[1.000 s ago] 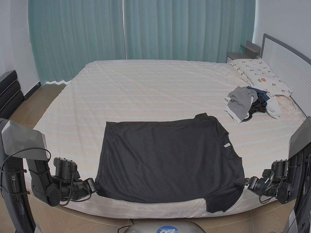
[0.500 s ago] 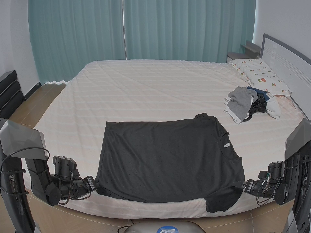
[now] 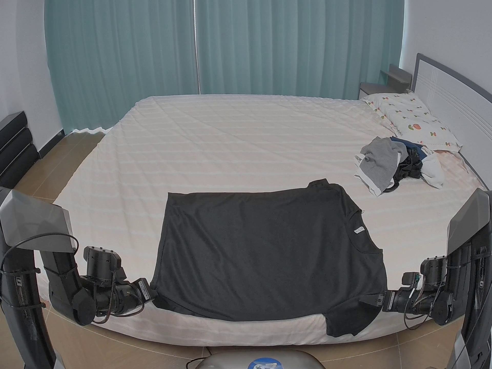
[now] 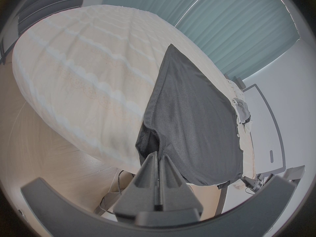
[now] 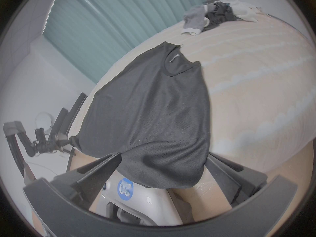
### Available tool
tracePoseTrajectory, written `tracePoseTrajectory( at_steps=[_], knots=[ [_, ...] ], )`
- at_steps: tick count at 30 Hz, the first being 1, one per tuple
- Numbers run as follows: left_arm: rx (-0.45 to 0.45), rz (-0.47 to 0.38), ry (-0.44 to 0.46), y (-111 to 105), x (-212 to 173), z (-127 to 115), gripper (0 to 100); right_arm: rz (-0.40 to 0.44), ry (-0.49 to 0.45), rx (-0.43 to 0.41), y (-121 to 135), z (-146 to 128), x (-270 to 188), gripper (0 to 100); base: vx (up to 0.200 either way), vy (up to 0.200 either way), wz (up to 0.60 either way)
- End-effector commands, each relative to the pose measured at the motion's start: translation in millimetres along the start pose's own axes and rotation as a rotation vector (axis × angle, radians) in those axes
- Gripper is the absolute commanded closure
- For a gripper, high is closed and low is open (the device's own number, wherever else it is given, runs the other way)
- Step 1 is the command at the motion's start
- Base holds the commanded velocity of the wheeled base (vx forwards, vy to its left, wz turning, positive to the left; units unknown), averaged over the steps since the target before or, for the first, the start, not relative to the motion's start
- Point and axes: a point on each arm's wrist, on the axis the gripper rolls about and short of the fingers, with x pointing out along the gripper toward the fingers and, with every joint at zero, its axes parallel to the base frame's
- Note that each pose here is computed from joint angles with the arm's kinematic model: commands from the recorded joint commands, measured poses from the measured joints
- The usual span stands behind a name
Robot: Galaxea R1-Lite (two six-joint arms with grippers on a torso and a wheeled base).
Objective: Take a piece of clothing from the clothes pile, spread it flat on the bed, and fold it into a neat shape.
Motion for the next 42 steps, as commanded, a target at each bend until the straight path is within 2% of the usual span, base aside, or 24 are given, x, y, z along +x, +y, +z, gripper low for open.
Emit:
tracePoseTrajectory(
  at_steps=[1, 10, 16, 28, 29, 35, 42],
  knots=[
    [0.000, -0.002, 0.001, -0.1, -0.4, 0.0, 100, 0.018, 0.000, -0.045, 1.3, -0.1, 2.9, 0, 0.000, 0.000, 0.00],
    [-0.001, -0.012, 0.006, -0.2, -0.7, 0.2, 100, -0.003, 0.025, -0.105, -9.1, -6.6, 0.1, 0, 0.000, 0.000, 0.00],
    [0.000, -0.012, 0.007, -0.5, -0.7, 0.0, 100, 0.051, 0.021, -0.175, -19.8, -6.7, -3.8, 0, 0.000, 0.000, 0.00],
    [0.002, -0.018, 0.002, -1.7, -2.0, 1.0, 100, 0.039, 0.043, -0.200, -23.6, -12.0, 1.7, 0, 0.000, 0.000, 0.00],
    [0.001, -0.016, 0.002, -1.4, -1.7, 0.8, 100, 0.039, 0.044, -0.201, -23.7, -12.3, 1.8, 100, 0.000, 0.000, 0.00],
    [-0.003, -0.028, -0.030, -2.9, -8.3, 7.1, 100, 0.042, 0.026, -0.206, -23.6, -8.8, 0.0, 100, 0.000, 0.000, 0.00],
    [-0.021, -0.036, -0.093, -1.3, -15.4, 21.5, 100, 0.060, -0.101, -0.195, -18.8, 19.9, -5.4, 100, 0.000, 0.000, 0.00]
  ],
)
